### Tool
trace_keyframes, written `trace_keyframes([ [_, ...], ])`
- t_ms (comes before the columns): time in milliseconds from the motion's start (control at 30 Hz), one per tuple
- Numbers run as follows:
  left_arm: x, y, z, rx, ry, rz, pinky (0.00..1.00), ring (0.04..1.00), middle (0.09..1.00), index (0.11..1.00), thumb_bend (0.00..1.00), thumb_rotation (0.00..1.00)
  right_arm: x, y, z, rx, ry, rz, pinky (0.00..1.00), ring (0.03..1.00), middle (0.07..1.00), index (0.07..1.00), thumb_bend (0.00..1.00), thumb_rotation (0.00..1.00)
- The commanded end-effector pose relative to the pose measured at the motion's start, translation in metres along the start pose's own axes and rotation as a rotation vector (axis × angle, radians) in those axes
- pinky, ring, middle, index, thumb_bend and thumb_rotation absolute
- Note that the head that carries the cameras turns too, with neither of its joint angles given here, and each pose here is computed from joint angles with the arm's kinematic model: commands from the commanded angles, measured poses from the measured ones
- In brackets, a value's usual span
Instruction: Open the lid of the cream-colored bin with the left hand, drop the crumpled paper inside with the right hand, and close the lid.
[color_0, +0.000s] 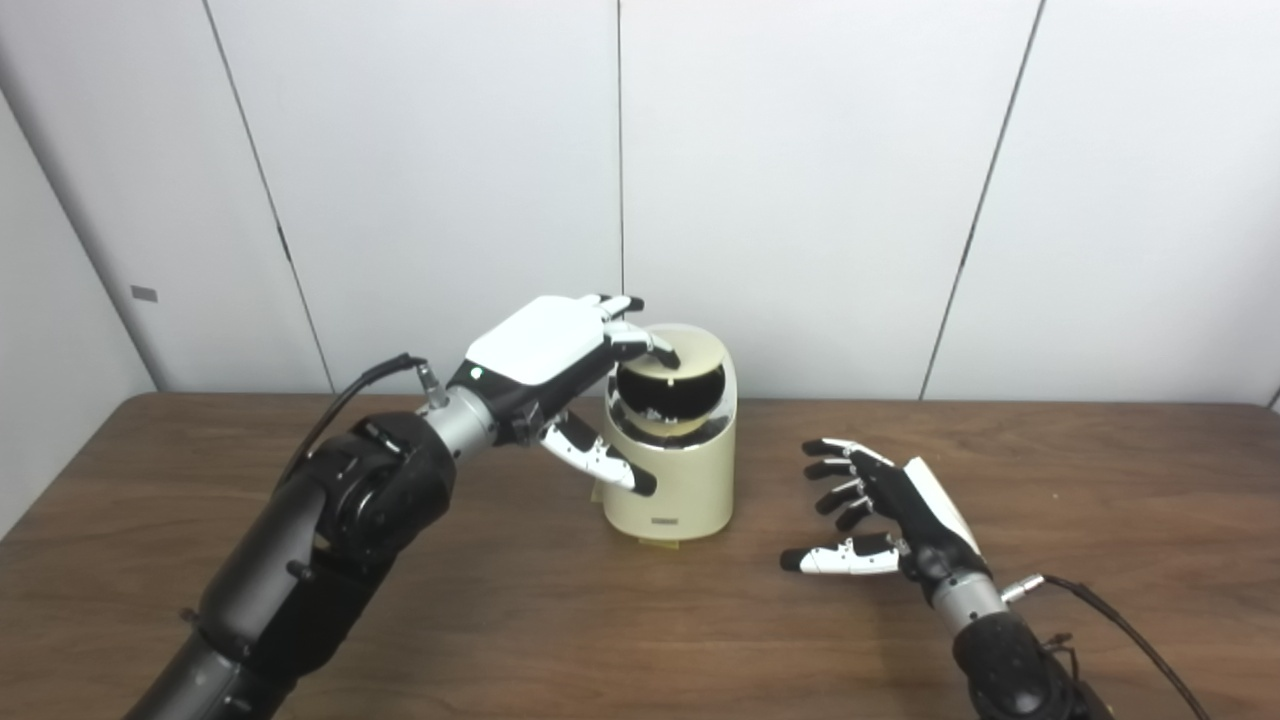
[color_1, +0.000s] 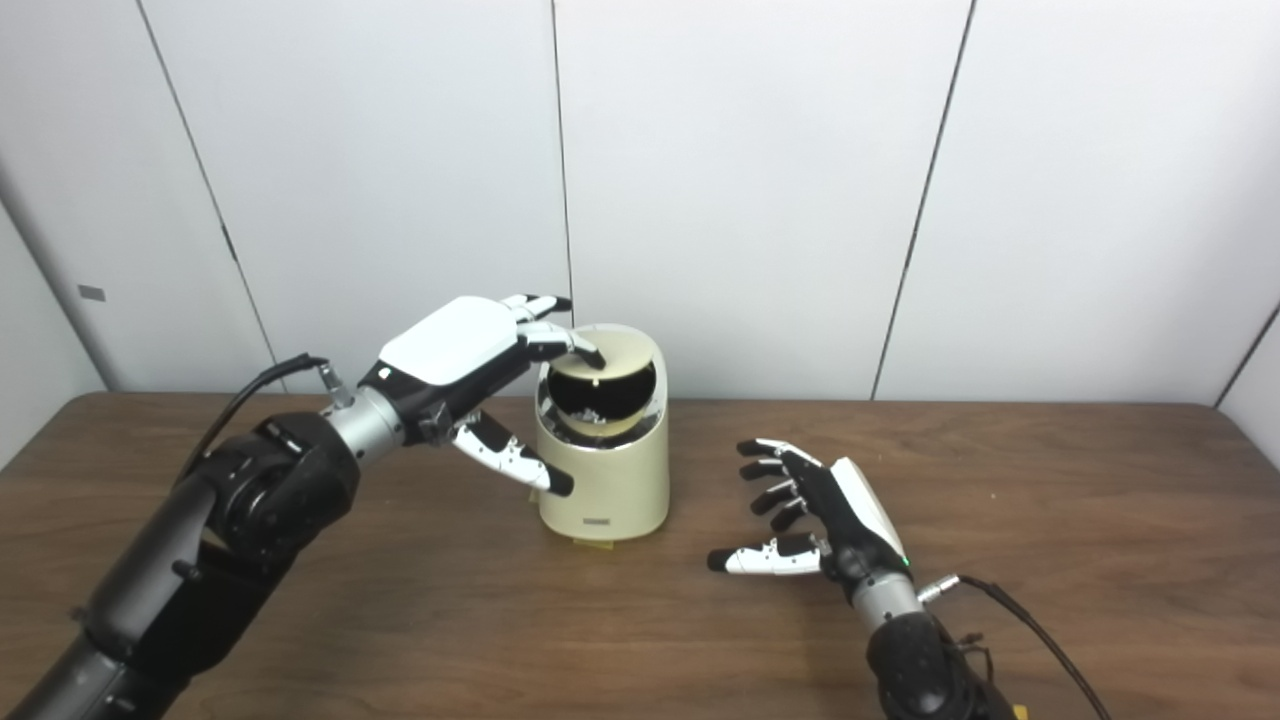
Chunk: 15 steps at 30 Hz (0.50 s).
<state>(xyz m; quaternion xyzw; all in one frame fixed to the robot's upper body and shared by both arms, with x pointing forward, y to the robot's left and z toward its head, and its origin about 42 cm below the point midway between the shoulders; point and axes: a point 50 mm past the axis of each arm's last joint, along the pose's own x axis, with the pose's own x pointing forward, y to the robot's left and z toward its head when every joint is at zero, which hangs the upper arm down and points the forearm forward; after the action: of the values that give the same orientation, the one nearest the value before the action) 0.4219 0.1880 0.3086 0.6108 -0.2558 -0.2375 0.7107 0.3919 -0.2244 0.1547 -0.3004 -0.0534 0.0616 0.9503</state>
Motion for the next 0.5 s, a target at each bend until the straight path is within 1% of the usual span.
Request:
trace_keyframes([
  [0,-0.002,0.027,0.002,0.082,-0.018,0.046,1.00,0.985,0.827,0.810,1.00,0.44,0.007,-0.012,0.017,-0.013,-0.075,-0.037,0.51,0.614,0.738,0.798,0.89,0.21],
  [133,-0.006,0.027,0.003,0.111,-0.010,0.028,1.00,0.987,0.823,0.805,1.00,0.45,0.007,-0.012,0.019,-0.021,-0.067,-0.037,0.50,0.609,0.736,0.798,0.89,0.23],
  [333,-0.007,0.023,0.003,0.124,0.000,-0.004,1.00,0.987,0.828,0.809,1.00,0.47,0.007,-0.011,0.021,-0.019,-0.064,-0.037,0.51,0.612,0.734,0.798,0.88,0.21],
  [467,-0.007,0.017,0.005,0.193,-0.011,-0.028,1.00,0.971,0.824,0.812,1.00,0.49,0.007,-0.011,0.021,-0.023,-0.066,-0.036,0.50,0.605,0.728,0.800,0.88,0.21],
])
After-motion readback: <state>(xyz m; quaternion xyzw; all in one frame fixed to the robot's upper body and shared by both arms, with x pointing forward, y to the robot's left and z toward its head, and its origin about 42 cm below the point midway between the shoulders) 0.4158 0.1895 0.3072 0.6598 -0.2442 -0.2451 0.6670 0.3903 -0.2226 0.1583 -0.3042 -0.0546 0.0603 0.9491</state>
